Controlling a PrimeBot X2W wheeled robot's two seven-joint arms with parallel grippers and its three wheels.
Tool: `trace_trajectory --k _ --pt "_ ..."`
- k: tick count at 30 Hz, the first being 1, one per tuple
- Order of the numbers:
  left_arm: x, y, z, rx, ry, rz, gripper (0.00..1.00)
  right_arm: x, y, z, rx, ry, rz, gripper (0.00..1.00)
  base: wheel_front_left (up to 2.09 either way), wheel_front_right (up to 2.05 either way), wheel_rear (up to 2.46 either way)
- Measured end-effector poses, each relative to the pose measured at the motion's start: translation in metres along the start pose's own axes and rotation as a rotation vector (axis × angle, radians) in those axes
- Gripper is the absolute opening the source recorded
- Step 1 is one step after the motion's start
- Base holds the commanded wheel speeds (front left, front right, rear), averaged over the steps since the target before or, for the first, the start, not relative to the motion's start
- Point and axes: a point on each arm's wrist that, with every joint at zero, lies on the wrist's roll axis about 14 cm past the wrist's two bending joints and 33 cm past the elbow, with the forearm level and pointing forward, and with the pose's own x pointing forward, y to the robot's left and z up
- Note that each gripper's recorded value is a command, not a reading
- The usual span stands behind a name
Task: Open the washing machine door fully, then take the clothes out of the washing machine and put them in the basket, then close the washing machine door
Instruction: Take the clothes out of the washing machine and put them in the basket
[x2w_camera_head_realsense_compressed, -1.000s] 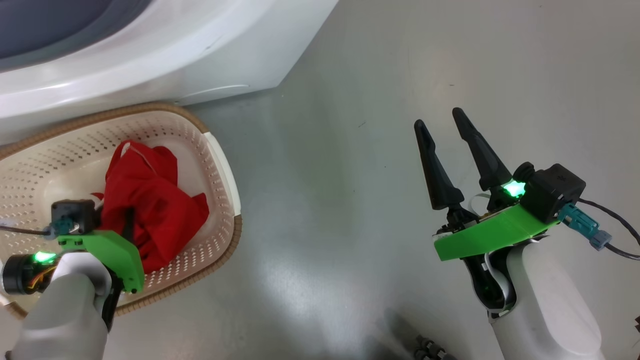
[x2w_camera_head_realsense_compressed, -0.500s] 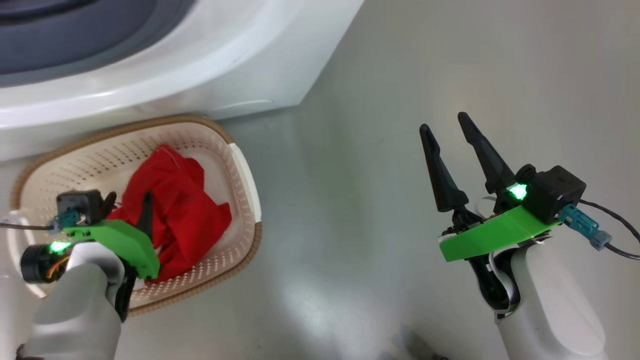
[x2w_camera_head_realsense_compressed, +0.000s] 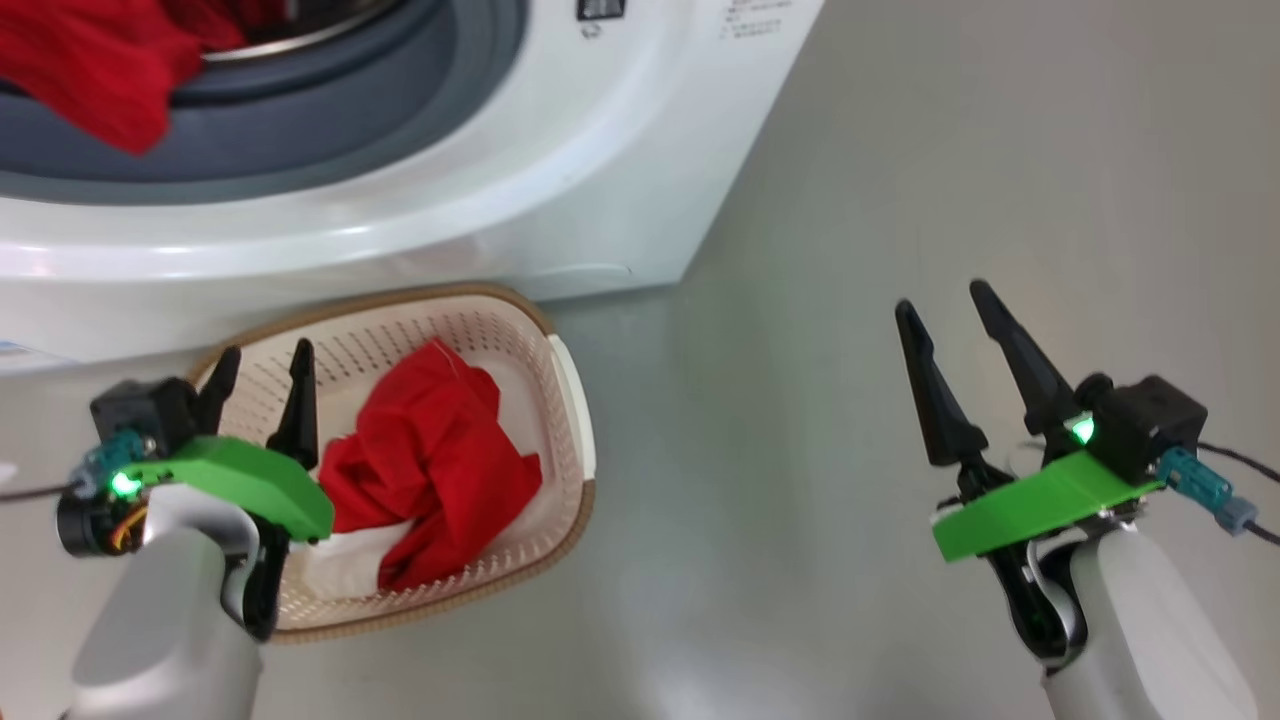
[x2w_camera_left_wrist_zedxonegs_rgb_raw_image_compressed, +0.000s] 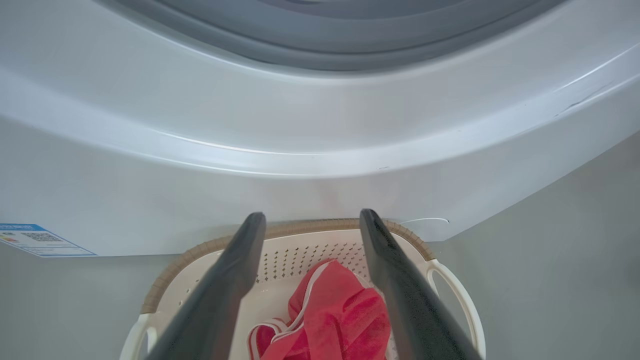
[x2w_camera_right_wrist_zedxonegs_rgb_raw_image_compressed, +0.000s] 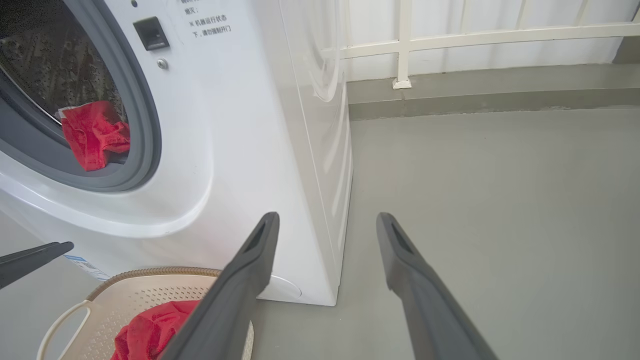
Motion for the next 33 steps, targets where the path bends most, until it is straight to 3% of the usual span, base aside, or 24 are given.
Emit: trace_trajectory --k 14,33 --pt "-0.082 -0.004 0.079 0.049 -0.297 0.06 1.0 -0.042 0.003 0.022 0.002 -0.029 0.016 1.0 0.0 0.0 0.0" --pt "-0.188 0.001 0.093 0.084 -0.468 0.15 1.0 -0.086 0.005 0.043 0.008 -0.077 0.033 1.0 0.0 0.0 0.0"
